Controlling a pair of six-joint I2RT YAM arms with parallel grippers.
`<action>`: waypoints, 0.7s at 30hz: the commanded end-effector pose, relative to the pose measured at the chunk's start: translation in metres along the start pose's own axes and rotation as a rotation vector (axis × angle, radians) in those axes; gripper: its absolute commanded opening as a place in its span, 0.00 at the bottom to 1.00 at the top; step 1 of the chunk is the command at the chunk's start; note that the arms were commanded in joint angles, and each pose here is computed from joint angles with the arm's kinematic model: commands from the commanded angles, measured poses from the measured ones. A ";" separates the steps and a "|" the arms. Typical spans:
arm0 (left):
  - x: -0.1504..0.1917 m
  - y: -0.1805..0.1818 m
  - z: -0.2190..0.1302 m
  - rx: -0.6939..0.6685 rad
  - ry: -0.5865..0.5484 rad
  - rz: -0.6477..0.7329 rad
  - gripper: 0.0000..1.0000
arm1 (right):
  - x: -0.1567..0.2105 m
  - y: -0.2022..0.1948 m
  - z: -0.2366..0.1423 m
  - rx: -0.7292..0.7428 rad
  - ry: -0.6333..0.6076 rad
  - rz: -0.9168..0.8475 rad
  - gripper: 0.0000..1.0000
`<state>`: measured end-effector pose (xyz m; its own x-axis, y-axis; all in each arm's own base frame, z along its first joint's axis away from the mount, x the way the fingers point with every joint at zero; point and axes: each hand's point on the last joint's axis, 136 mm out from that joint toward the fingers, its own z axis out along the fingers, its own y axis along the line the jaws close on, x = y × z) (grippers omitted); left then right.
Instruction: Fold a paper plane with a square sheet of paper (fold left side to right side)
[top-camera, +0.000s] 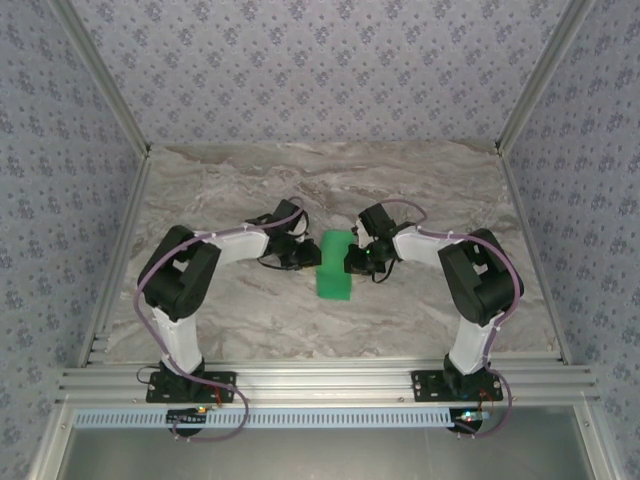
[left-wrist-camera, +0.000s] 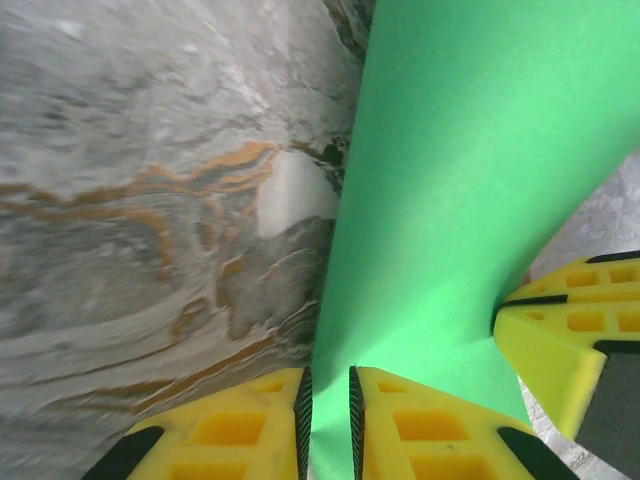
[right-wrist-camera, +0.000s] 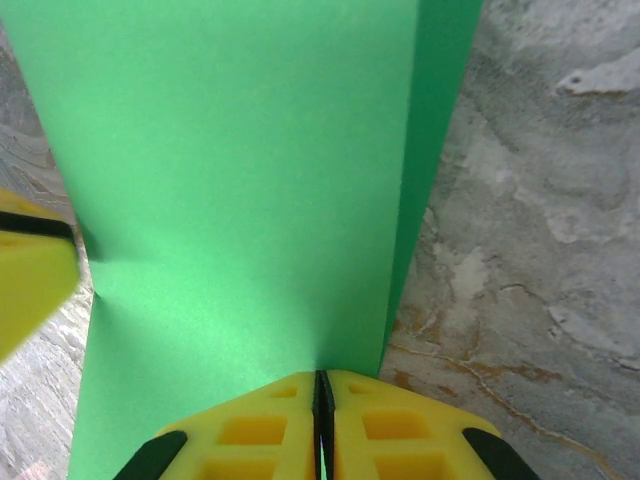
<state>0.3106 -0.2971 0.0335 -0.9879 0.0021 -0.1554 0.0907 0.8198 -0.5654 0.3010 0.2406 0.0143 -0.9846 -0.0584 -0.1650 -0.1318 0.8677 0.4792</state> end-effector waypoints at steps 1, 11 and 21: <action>-0.008 -0.031 -0.026 0.089 -0.052 0.054 0.19 | 0.042 -0.040 0.020 0.149 0.142 0.042 0.13; 0.000 -0.049 0.016 0.107 0.001 0.070 0.21 | 0.042 -0.035 0.020 0.141 0.141 0.035 0.13; 0.026 -0.019 0.037 -0.010 0.058 0.067 0.21 | 0.015 0.002 -0.002 -0.004 0.031 -0.030 0.12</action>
<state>0.2981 -0.3392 0.0227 -0.9846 0.0712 -0.1594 0.1533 0.7894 -0.5944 0.3011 0.2433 0.0179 -0.9820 -0.0637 -0.1779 -0.1440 0.8621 0.4859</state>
